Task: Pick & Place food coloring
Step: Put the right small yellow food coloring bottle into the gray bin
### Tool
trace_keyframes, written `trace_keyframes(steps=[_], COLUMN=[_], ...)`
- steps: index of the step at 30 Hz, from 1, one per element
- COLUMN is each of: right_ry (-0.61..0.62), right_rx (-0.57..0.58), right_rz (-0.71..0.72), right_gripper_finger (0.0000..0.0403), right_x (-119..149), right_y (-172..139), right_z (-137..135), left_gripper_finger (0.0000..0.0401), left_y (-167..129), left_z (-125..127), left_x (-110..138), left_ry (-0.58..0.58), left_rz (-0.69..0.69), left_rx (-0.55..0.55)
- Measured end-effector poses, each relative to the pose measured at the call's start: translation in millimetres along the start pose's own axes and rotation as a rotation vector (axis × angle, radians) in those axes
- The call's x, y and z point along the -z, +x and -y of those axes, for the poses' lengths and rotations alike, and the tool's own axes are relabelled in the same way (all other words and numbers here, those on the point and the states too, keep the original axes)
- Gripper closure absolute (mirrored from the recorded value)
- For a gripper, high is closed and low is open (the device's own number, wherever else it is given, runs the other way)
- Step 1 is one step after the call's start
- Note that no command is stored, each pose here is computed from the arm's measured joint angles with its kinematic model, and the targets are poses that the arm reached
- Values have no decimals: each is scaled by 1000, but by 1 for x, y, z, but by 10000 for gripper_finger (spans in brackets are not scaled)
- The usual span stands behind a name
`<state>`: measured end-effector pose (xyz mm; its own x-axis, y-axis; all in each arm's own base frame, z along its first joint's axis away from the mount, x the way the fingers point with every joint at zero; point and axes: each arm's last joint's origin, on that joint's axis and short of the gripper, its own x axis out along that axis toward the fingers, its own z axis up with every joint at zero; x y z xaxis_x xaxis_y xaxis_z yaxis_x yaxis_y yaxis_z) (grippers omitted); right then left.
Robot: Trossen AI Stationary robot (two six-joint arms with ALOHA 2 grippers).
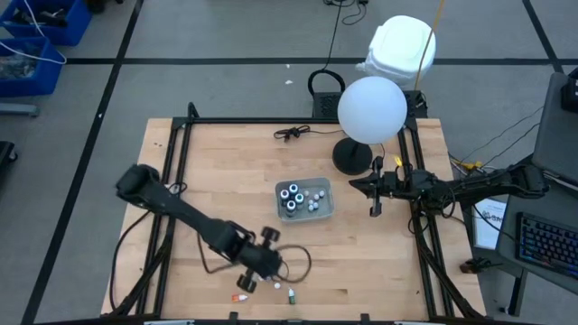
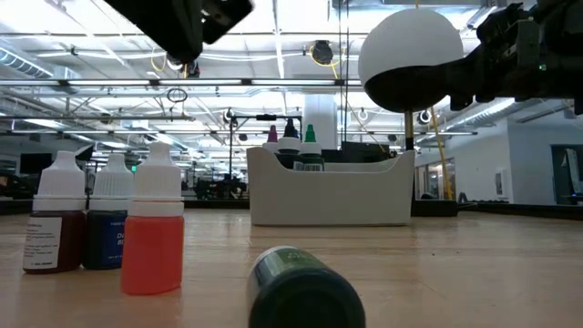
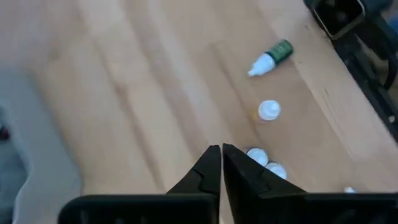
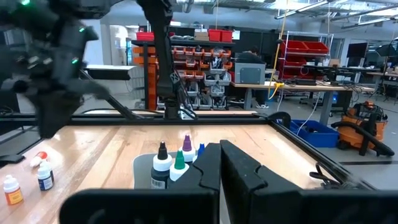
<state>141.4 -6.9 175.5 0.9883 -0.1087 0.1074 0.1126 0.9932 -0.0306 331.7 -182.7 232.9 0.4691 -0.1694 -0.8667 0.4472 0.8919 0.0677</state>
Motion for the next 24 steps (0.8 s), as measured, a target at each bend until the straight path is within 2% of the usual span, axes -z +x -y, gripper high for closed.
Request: trace_keyframes(steps=[3, 6, 13, 16, 24], right_ry=[-1, -1, -3, -4, -3], right_rx=[0, 0, -1, -2, -1], right_rz=[-4, -6, -45, -50, -46], right_gripper_finger=[403, 403, 403, 403, 403], right_x=[0, 1, 4, 5, 4], right_y=[0, 0, 0, 0, 0], right_z=[0, 0, 0, 0, 0], left_gripper_finger=[356, 330, 257, 231, 202], left_y=[14, 27, 40, 45, 49], left_z=[9, 18, 30, 34, 33], left_x=[-9, -18, -37, -37, -33], left_ry=[95, 133, 75, 63, 48], left_rz=[-10, -14, -6, -12, -29], left_rx=[10, 15, 100, 114, 95])
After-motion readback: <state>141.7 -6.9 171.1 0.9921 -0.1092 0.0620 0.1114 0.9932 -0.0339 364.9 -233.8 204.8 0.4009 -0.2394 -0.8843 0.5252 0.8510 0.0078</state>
